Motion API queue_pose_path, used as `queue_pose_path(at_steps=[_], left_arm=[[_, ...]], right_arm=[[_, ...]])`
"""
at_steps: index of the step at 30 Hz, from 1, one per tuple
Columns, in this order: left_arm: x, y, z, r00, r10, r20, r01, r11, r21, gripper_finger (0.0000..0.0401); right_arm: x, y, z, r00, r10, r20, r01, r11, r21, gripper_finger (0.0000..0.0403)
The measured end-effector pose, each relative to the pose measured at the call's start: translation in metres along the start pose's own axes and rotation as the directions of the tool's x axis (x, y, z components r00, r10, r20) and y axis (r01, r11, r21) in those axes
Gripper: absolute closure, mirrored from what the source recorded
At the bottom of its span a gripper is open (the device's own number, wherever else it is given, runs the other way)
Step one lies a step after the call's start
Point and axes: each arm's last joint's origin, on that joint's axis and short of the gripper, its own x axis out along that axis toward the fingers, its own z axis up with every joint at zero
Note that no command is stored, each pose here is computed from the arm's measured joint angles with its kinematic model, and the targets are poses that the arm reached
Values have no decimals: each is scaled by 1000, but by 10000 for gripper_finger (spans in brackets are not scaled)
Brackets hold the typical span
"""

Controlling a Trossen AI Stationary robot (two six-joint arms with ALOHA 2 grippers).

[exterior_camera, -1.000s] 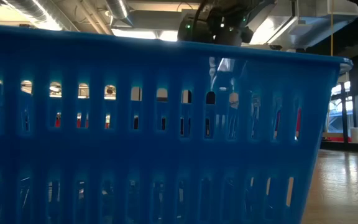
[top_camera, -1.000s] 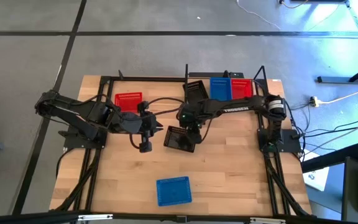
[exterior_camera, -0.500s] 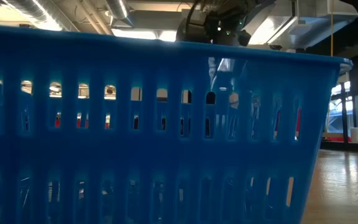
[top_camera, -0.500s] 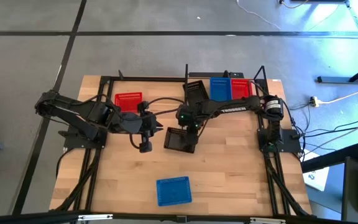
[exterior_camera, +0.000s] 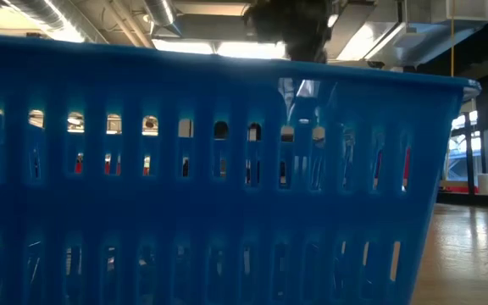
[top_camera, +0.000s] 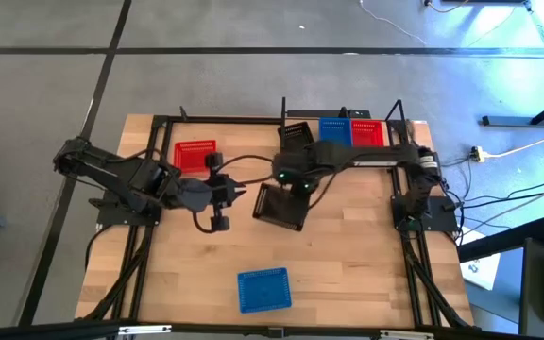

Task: Stack baskets on shelf by color
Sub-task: Stack the black bin on top of the other stacked black bin on the shelf

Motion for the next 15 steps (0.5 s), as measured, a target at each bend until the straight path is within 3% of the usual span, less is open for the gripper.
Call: queue_pose_path(at_steps=[8, 11, 15], left_arm=[[-2, -2, 0, 1000, 17, 5, -17, 1000, 1, 364], [-2, -1, 0, 998, 65, 6, -65, 998, 1, 364], [-2, 0, 0, 995, 102, 7, -102, 995, 9, 364]], right_arm=[[-70, -5, -28, 983, -143, 115, 117, 971, 210, 399], [-88, -13, -41, 957, -252, 146, 187, 915, 357, 398], [-108, -29, -51, 906, -375, 198, 202, 793, 575, 398]])
